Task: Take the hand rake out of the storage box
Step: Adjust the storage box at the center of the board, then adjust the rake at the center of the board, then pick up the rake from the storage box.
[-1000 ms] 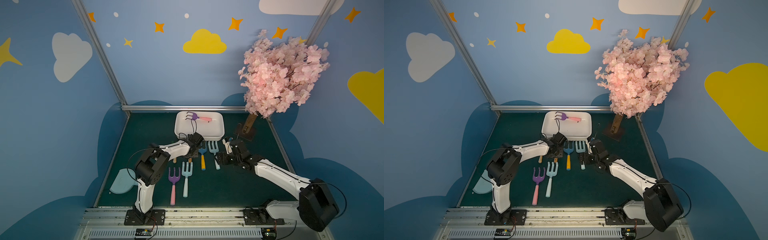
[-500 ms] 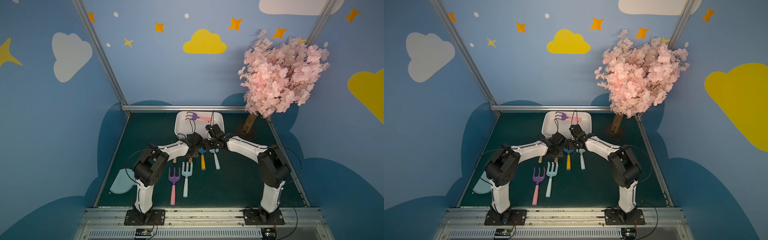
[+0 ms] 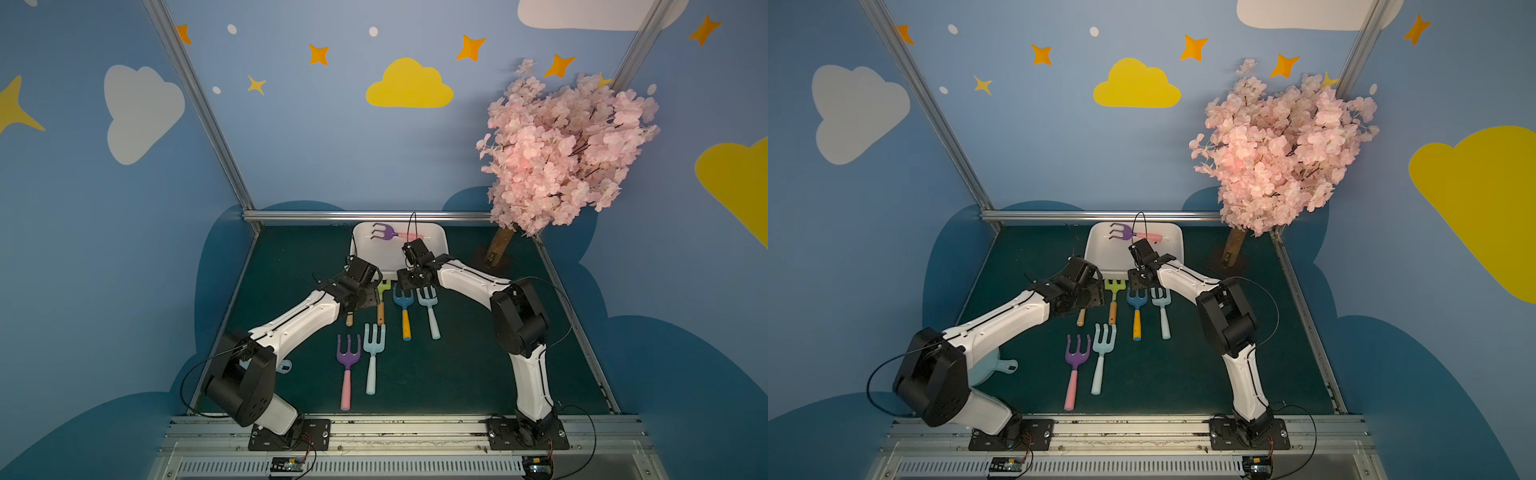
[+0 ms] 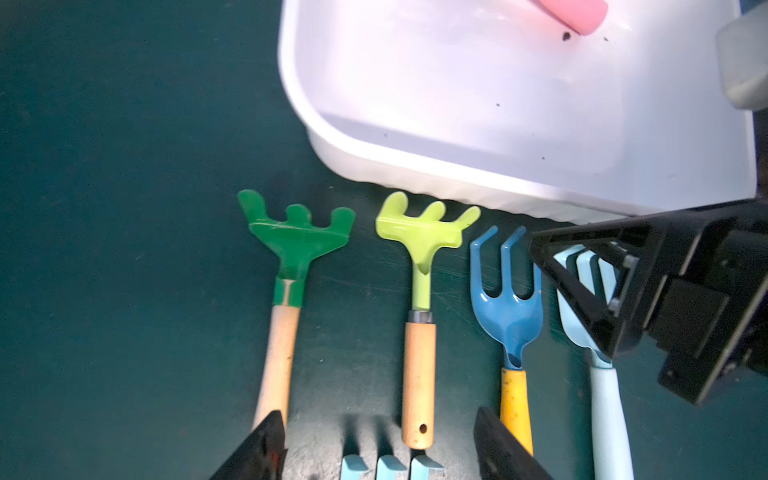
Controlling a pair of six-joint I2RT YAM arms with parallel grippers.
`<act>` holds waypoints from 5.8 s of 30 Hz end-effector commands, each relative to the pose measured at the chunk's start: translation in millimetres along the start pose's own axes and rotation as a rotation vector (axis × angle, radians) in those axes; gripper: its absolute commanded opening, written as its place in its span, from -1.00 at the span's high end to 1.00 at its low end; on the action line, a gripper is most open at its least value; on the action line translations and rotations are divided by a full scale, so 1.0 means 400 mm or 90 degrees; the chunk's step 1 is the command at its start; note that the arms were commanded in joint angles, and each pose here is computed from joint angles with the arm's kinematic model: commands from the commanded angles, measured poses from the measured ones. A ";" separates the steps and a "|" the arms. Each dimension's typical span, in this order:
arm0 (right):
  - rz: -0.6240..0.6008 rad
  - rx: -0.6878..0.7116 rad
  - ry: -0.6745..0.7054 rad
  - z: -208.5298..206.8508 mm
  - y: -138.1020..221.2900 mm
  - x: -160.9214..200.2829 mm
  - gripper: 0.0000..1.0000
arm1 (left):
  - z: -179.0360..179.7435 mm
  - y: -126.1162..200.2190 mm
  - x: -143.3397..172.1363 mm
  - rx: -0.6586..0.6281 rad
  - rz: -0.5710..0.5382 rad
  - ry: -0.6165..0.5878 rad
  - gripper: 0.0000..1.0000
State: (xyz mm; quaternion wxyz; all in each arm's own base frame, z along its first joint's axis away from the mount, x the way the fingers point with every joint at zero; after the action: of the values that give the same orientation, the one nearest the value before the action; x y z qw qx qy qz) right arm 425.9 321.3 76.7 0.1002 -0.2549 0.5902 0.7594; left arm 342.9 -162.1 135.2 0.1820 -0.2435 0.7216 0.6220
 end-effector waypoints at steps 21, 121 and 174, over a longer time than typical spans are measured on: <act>0.085 0.008 0.046 0.026 0.173 0.277 -0.42 | 0.119 0.012 0.066 -0.012 0.001 0.031 -1.00; -0.151 -0.050 0.065 -0.218 -0.202 -0.411 -0.72 | -0.029 -0.222 0.053 -0.014 0.134 -0.078 -0.93; -0.076 0.073 -0.121 -0.383 -0.009 -0.275 -0.29 | -0.020 -0.221 -0.402 0.059 -0.088 -0.074 -0.55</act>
State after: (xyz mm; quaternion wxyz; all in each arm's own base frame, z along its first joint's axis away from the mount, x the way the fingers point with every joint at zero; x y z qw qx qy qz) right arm 561.3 191.8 94.7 0.2069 -0.2119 0.6172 0.7290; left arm 492.6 -145.8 155.2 0.2353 -0.2604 0.7223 0.5958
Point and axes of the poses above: each gripper's point midway between its finger pads, its own y axis back along the fingers, its own z axis along the line the jaws close on, x = y × z, the point moved 1 cm from there along y, back along the fingers, and after that the axes turned 5 degrees about -y, right-handed, at the moved point
